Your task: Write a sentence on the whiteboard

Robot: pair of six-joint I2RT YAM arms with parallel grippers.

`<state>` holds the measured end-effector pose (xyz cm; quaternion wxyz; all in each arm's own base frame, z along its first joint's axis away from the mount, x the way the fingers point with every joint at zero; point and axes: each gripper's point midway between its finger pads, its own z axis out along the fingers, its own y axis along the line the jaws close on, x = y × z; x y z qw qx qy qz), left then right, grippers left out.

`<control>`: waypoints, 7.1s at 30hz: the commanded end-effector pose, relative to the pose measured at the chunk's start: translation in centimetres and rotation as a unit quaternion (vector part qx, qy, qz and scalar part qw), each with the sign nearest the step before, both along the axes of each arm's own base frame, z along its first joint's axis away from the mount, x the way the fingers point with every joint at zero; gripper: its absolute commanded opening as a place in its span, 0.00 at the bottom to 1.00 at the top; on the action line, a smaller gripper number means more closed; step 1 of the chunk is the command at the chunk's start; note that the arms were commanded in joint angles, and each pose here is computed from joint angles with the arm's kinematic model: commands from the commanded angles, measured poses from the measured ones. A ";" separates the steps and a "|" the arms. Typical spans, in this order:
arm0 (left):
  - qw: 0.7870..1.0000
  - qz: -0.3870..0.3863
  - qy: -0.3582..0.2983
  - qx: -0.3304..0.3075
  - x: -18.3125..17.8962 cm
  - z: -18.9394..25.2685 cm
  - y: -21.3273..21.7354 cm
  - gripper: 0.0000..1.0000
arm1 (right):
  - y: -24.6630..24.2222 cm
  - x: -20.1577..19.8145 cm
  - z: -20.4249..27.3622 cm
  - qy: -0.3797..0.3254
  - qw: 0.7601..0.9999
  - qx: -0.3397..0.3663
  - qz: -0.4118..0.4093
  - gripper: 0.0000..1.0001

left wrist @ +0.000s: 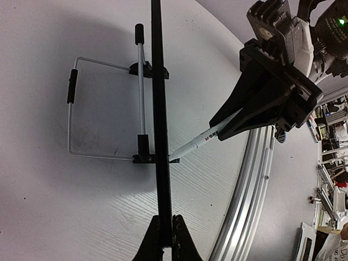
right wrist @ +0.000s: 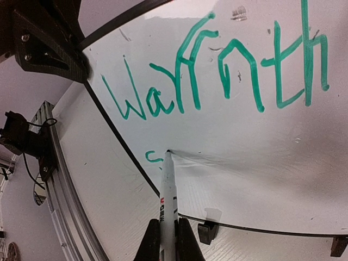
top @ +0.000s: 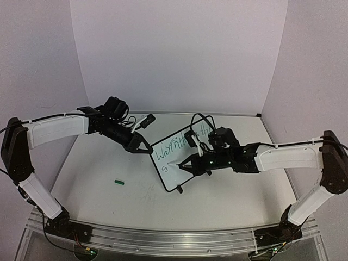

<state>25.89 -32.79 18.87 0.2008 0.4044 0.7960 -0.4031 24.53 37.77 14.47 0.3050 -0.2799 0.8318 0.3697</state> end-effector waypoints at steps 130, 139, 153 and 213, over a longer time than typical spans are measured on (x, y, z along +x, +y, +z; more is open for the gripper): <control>0.998 -0.037 0.034 0.029 -2.7 -2.0 -0.8 0.00 | -2.2 2.3 1.0 -0.032 0.996 -0.049 -0.061 0.00; 0.998 -0.038 0.035 0.030 -2.7 -2.1 -0.9 0.00 | -3.2 1.3 -1.1 -0.004 0.996 -0.061 -0.068 0.00; 0.998 -0.038 0.036 0.032 -2.8 -2.3 -0.9 0.00 | -2.4 1.8 0.6 -0.019 0.997 -0.046 -0.062 0.00; 0.998 -0.040 0.035 0.032 -2.9 -2.3 -0.9 0.00 | -4.8 2.2 -1.3 0.003 0.992 -0.062 -0.106 0.00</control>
